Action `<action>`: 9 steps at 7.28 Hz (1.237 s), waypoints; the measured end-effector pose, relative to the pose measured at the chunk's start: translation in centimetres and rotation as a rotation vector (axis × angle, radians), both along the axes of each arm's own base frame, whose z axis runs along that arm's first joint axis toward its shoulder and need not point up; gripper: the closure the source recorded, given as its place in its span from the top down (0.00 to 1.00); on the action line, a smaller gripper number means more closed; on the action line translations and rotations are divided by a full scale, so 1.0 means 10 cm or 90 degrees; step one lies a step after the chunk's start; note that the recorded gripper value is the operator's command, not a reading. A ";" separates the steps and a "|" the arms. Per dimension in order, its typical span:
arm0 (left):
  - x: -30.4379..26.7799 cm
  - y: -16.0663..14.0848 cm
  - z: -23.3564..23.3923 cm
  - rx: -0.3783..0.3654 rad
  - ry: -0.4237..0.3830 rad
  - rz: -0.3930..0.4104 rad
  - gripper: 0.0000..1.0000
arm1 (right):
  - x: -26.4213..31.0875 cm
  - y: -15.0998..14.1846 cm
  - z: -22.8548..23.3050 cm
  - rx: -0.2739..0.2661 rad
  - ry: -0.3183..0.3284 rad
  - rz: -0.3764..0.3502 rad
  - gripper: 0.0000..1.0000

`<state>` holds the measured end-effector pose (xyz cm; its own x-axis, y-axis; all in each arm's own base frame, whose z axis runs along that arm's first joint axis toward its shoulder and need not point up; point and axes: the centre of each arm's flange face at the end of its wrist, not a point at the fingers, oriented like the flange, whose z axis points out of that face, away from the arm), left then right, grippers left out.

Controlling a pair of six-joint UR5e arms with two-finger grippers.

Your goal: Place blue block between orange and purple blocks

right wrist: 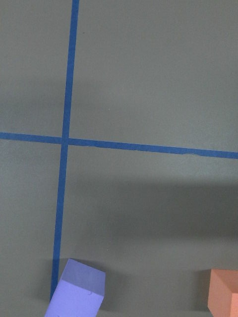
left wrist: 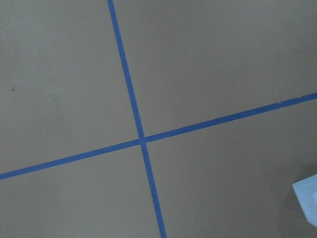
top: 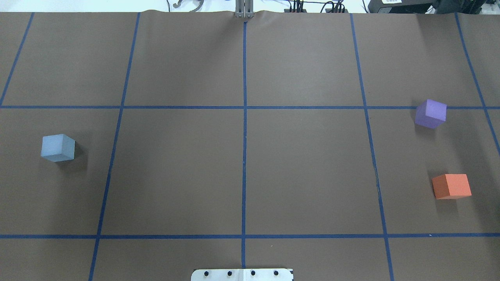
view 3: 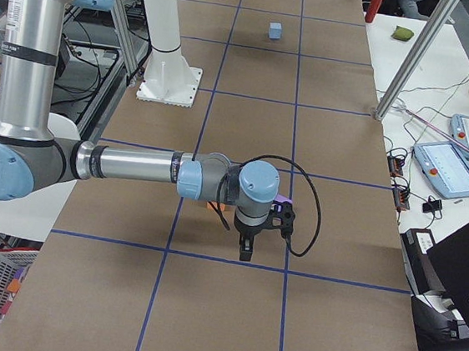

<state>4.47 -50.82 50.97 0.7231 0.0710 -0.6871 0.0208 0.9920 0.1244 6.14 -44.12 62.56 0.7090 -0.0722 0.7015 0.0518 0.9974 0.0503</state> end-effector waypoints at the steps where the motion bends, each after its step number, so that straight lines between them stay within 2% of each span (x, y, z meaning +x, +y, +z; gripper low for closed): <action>1: 0.33 0.08 -0.20 -0.046 0.018 -0.035 1.00 | 0.00 0.00 0.00 0.000 0.001 0.000 1.00; 3: 0.98 0.29 -0.49 -0.117 0.024 -0.096 1.00 | 0.00 0.00 0.00 0.001 0.003 -0.001 1.00; 5: 1.56 0.58 -0.44 -0.120 0.016 -0.139 1.00 | -0.01 0.00 0.00 0.001 0.003 -0.001 1.00; 7: 1.84 0.73 -0.24 -0.115 0.001 -0.136 1.00 | -0.01 0.00 0.00 0.001 0.003 -0.002 1.00; 9: 1.96 0.72 0.01 -0.111 -0.006 -0.130 1.00 | -0.01 0.00 0.00 0.001 0.003 -0.002 1.00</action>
<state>24.09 -43.62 51.10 0.7165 -0.1951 -0.6698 0.2216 0.9740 -0.0466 6.00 -44.16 62.56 0.7115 -0.0754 0.6986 0.0553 0.9972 0.0513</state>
